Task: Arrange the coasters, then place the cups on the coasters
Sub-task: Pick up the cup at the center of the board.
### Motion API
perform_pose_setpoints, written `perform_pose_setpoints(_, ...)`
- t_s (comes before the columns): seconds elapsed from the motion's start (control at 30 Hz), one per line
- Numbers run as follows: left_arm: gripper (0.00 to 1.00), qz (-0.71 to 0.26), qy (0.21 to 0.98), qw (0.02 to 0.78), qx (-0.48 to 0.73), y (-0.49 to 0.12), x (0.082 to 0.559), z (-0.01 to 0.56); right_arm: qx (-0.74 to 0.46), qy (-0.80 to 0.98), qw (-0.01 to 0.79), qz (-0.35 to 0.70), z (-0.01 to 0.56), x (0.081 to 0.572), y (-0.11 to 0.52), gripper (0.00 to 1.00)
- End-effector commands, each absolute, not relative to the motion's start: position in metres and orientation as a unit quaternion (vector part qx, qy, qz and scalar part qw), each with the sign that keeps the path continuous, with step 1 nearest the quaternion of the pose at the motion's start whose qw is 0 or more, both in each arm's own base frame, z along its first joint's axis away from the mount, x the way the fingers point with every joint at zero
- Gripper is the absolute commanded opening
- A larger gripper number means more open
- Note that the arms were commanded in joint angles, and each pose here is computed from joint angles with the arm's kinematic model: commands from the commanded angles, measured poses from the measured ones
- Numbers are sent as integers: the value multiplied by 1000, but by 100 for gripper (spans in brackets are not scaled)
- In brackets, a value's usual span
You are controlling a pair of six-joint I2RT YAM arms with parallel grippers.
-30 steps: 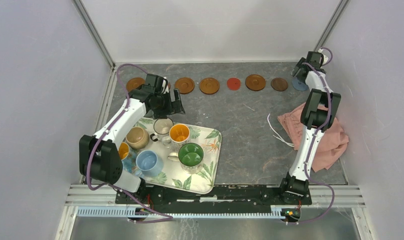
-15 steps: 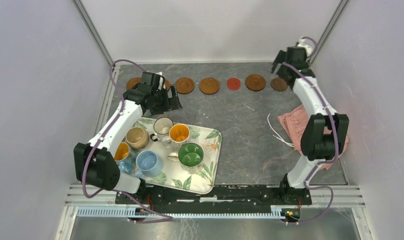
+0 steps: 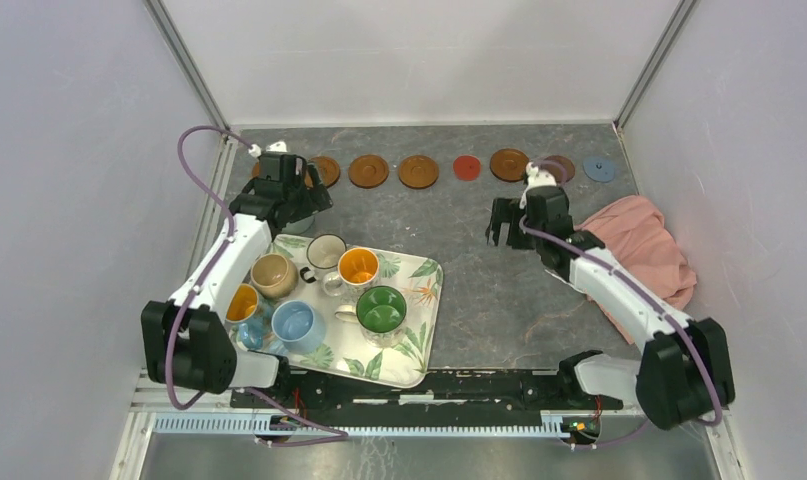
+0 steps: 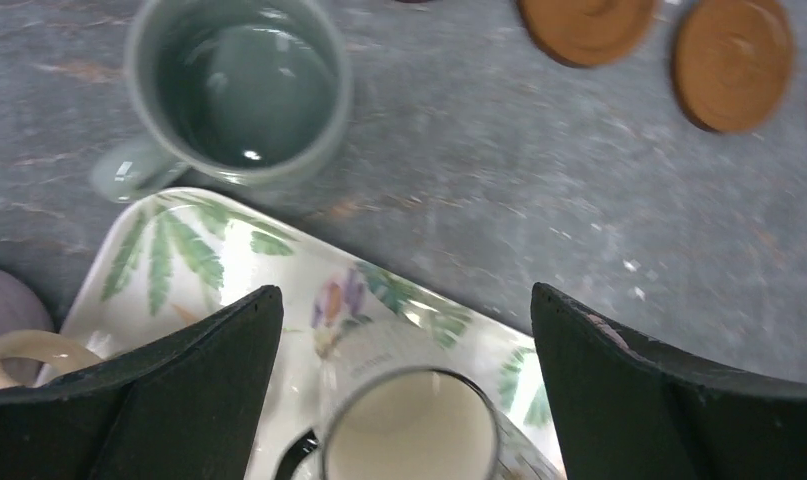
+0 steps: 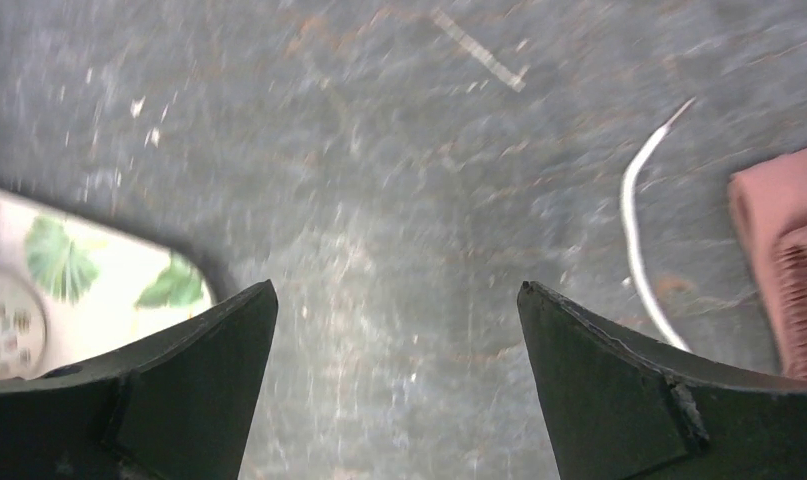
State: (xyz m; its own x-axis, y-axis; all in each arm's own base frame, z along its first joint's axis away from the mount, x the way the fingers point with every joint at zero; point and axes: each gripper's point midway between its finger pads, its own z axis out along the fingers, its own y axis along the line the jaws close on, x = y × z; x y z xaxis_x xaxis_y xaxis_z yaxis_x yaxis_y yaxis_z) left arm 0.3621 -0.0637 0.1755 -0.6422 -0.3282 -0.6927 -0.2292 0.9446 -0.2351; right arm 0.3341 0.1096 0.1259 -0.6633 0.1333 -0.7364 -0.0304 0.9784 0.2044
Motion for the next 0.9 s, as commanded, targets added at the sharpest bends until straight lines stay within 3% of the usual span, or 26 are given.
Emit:
perform_pose_setpoints(0.0, 100, -23, 882, 425, -204, -23, 389, 163, -29, 885, 442, 142, 133, 314, 125, 98)
perform_pose_setpoints(0.47, 100, -15, 872, 422, -246, 55, 420, 129, -86, 876, 443, 170, 126, 292, 134, 98)
perform_pose_setpoints(0.87, 100, -90, 885, 408, -206, -2, 426, 110, -103, 871, 439, 194, 123, 284, 146, 98)
